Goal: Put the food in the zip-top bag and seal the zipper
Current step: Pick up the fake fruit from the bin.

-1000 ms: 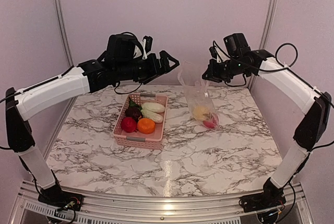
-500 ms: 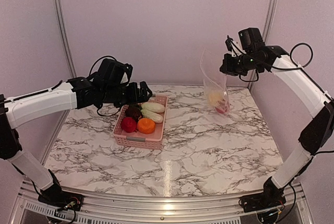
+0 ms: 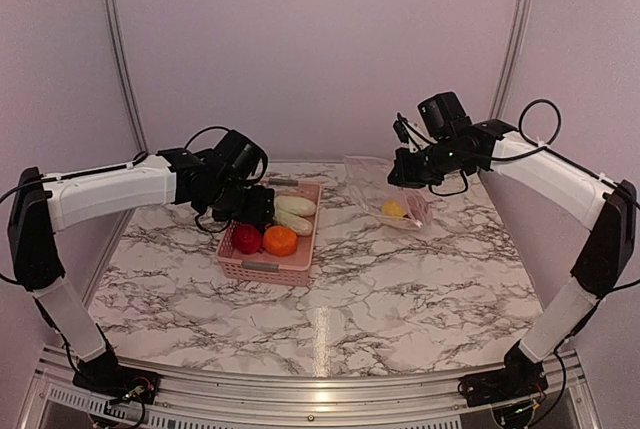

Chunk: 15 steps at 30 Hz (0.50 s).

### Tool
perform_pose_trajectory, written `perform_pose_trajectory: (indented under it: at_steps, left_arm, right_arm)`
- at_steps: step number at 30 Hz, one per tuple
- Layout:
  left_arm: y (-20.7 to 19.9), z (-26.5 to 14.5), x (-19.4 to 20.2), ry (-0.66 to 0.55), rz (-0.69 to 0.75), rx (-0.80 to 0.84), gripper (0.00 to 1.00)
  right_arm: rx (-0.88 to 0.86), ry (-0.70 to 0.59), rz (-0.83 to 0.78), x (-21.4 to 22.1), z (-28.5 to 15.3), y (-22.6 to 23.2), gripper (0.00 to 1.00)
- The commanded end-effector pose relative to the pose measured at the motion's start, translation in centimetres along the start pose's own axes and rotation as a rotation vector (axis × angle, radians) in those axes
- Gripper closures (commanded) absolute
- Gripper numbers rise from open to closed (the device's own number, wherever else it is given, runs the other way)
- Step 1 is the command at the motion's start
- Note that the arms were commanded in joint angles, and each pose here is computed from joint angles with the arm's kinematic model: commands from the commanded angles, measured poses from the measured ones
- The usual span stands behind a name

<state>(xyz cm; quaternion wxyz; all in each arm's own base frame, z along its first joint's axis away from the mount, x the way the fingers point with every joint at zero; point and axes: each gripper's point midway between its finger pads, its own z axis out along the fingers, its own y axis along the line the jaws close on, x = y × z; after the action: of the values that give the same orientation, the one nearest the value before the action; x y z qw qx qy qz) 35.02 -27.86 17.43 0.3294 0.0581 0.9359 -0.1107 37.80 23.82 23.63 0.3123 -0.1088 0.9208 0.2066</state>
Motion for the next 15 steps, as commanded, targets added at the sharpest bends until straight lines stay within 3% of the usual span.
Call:
perform_pose_trajectory:
  at_steps: [1, 7, 15]
  left_arm:
    - [2.2, 1.4, 2.6, 0.142, 0.065, -0.131, 0.23]
    - [3.4, 2.9, 3.4, 0.202, 0.109, -0.236, 0.28]
    - [4.6, 5.1, 4.0, 0.265, 0.206, -0.351, 0.27]
  right_arm:
    - [-0.038, -0.039, 0.003, -1.1, -0.3, 1.2, 1.00]
    - [-0.036, -0.035, -0.002, -0.9, -0.6, 1.2, 1.00]
    - [-0.041, -0.037, 0.007, -0.4, -0.9, 1.1, 1.00]
